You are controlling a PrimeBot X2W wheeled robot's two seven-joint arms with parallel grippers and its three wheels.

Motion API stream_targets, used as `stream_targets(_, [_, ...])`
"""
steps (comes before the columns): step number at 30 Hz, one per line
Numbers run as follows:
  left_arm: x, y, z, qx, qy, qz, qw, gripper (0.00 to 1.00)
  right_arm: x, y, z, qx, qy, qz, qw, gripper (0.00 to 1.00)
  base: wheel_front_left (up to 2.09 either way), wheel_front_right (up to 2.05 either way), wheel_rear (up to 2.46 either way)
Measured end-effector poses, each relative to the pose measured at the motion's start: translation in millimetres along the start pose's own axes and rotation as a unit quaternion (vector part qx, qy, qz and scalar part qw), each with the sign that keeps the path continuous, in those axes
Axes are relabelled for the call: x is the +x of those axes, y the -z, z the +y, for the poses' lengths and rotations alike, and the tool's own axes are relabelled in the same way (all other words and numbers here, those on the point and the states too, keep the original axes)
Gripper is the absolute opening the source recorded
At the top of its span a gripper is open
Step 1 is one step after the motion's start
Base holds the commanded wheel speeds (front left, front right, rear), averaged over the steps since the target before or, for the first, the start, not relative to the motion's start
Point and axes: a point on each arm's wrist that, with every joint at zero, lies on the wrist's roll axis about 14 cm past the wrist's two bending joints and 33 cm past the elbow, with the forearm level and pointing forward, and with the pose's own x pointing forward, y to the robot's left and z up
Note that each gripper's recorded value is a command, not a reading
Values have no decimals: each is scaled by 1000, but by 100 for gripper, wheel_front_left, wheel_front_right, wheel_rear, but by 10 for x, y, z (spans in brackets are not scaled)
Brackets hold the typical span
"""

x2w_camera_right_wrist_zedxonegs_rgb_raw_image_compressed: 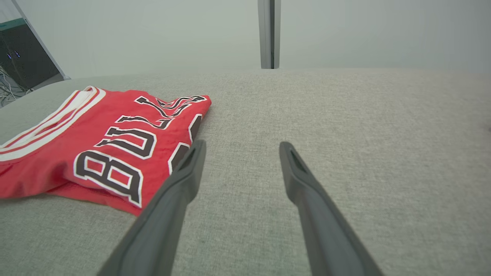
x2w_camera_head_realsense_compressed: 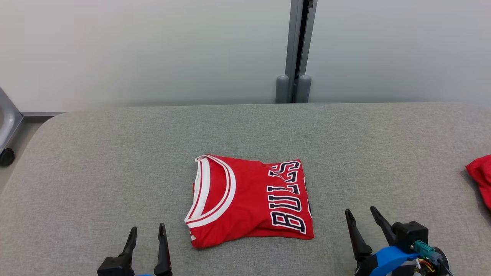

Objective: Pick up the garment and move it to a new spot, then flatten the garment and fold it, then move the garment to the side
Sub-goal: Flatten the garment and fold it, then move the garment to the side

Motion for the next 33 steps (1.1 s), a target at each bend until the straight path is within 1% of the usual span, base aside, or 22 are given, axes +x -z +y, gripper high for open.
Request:
stream_targets(7, [-3, 56, -18, -2, 3, 9, 1000, 100, 86, 81, 125, 5, -19, 16, 1000, 100, 0, 0, 0])
stream_targets(10, [68, 103, -71, -7, 9, 20, 1000, 100, 285, 56, 206, 10, -33, 19, 999, 100, 0, 0, 0])
stream_targets(15, [153, 264, -83, -15, 8, 48, 999, 100, 650, 109, 397, 36, -62, 46, 996, 100, 0, 0, 0])
stream_targets(17, [181, 305, -66, -15, 4, 56, 998, 100, 748, 196, 465, 34, -73, 63, 995, 100, 0, 0, 0])
stream_targets(20, [212, 350, -34, -16, -3, 64, 998, 100, 796, 468, 536, 40, -81, 111, 990, 100, 0, 0, 0])
stream_targets(22, [212, 385, 20, -16, -13, 70, 997, 100, 816, 573, 603, 68, -83, 127, 986, 100, 0, 0, 0])
stream_targets(23, [209, 404, 46, -16, -18, 74, 997, 100, 834, 607, 636, 61, -91, 133, 985, 93, 0, 0, 0])
stream_targets(24, [207, 421, 68, -16, -21, 76, 997, 100, 848, 634, 669, 59, -97, 136, 984, 42, 0, 0, 0])
stream_targets(25, [208, 434, 87, -16, -24, 79, 996, 100, 865, 645, 692, 65, -99, 137, 984, 0, 0, 0, 0])
stream_targets(27, [239, 434, 106, -13, -27, 79, 996, 100, 885, 657, 729, 57, -108, 137, 983, 0, 0, 0, 0])
stream_targets(29, [302, 399, 82, -10, -21, 74, 997, 100, 886, 637, 728, 61, -107, 132, 984, 0, 0, 0, 0])
stream_targets(33, [435, 409, -68, 0, 8, 74, 997, 100, 849, 589, 543, 75, -78, 120, 987, 0, 0, 0, 0])
